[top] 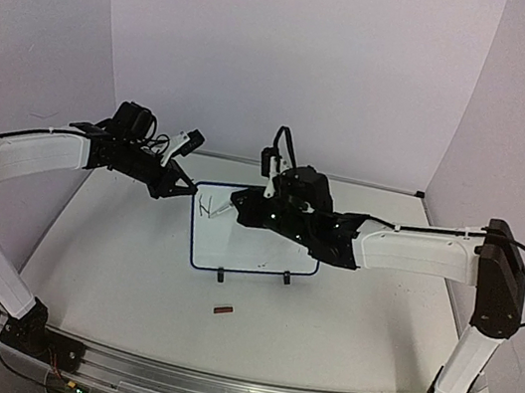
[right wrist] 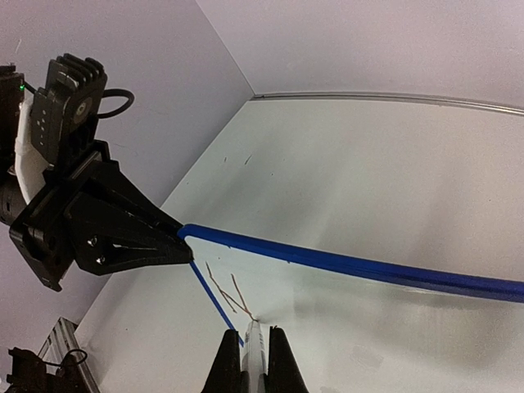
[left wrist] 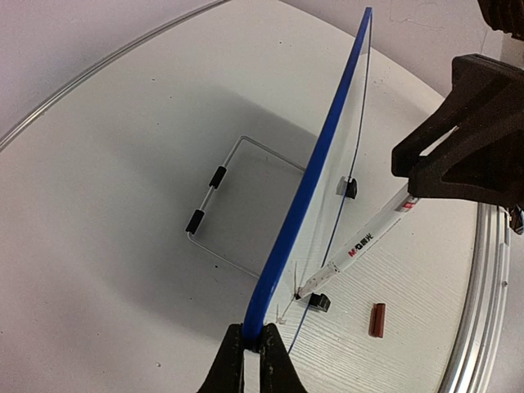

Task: Write a sentence on the whiteboard
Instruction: Write on the whiteboard with the whiteboard marker without the cap.

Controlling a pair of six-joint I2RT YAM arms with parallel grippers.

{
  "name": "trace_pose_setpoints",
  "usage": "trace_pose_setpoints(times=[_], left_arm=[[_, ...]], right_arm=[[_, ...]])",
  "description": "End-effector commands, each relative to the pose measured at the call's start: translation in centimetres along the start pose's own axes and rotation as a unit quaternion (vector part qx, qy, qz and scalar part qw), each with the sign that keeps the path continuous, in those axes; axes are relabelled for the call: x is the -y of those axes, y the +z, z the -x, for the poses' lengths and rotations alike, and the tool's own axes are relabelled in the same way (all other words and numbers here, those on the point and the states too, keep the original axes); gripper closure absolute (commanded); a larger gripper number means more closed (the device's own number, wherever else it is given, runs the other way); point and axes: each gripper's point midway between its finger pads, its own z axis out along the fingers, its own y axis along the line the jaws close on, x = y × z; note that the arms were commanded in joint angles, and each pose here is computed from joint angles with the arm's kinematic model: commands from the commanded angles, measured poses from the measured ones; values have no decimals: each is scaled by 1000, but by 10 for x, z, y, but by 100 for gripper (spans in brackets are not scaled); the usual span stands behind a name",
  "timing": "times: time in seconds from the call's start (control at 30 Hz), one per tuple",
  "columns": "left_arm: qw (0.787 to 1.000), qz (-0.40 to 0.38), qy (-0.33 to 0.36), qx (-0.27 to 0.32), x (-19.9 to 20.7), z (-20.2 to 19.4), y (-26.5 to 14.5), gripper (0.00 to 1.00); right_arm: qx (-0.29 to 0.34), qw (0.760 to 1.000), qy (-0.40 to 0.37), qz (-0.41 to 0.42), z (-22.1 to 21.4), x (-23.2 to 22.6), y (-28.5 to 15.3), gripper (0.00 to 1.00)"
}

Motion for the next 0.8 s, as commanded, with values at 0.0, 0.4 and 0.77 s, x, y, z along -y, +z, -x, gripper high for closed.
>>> trace_pose_setpoints(times=[0.0, 0.4, 0.77], left_arm=[[999, 13, 17, -37, -1, -18, 4, 100], [998, 45, 1, -37, -8, -13, -5, 61], [985, 152, 32, 73, -6, 38, -72, 7]], right_arm=[[2, 1000, 2, 3, 1, -1, 0, 100], [24, 995, 10, 96, 40, -45, -53, 100], [-15, 985, 7, 171, 51, -46, -90, 100]])
